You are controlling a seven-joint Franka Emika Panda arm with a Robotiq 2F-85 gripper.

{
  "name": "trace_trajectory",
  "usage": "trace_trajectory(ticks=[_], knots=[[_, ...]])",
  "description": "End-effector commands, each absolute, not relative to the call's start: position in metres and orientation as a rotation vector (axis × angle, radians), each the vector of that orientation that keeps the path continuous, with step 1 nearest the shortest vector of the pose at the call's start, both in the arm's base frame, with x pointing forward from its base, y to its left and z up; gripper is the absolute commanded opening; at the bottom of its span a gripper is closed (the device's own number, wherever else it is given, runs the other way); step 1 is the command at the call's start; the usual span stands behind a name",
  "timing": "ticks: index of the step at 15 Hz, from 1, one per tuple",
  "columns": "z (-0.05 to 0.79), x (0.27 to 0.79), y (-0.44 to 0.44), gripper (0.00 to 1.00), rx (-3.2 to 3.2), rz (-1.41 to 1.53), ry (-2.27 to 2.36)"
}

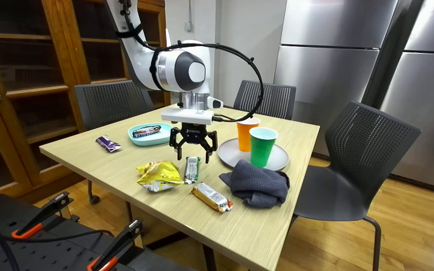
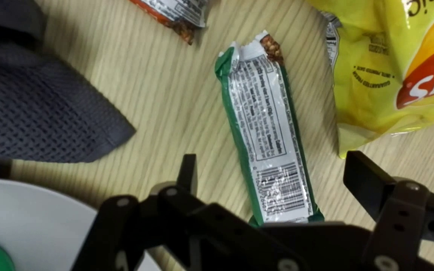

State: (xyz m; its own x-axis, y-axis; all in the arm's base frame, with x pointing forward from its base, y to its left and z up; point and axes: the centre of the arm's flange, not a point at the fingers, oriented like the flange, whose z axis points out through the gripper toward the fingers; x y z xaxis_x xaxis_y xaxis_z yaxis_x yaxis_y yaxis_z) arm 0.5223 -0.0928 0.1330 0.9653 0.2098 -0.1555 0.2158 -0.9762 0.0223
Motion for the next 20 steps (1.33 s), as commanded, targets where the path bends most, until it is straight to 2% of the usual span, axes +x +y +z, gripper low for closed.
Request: trace_trajectory(ticks=[1,8,9,10,11,17,18,20], knots=[[0.125,0.525,-0.099,1.0,3.045,-0.211,0.358],[0.118,0.523,-0.1,1.0,3.033,-0.221,0.381],[0.117,0.523,-0.099,0.75,3.03,-0.217,0.38],[0.116,0.523,-0.099,0.72,3.031,-0.221,0.379],[0.115,0.523,-0.098,0.65,3.032,-0.223,0.374],[0.118,0.522,-0.096,0.18,3.048,-0.229,0.355],[0.123,0.521,-0.095,0.13,3.053,-0.219,0.345],[0.132,0.52,-0.09,0.12,3.071,-0.205,0.344]])
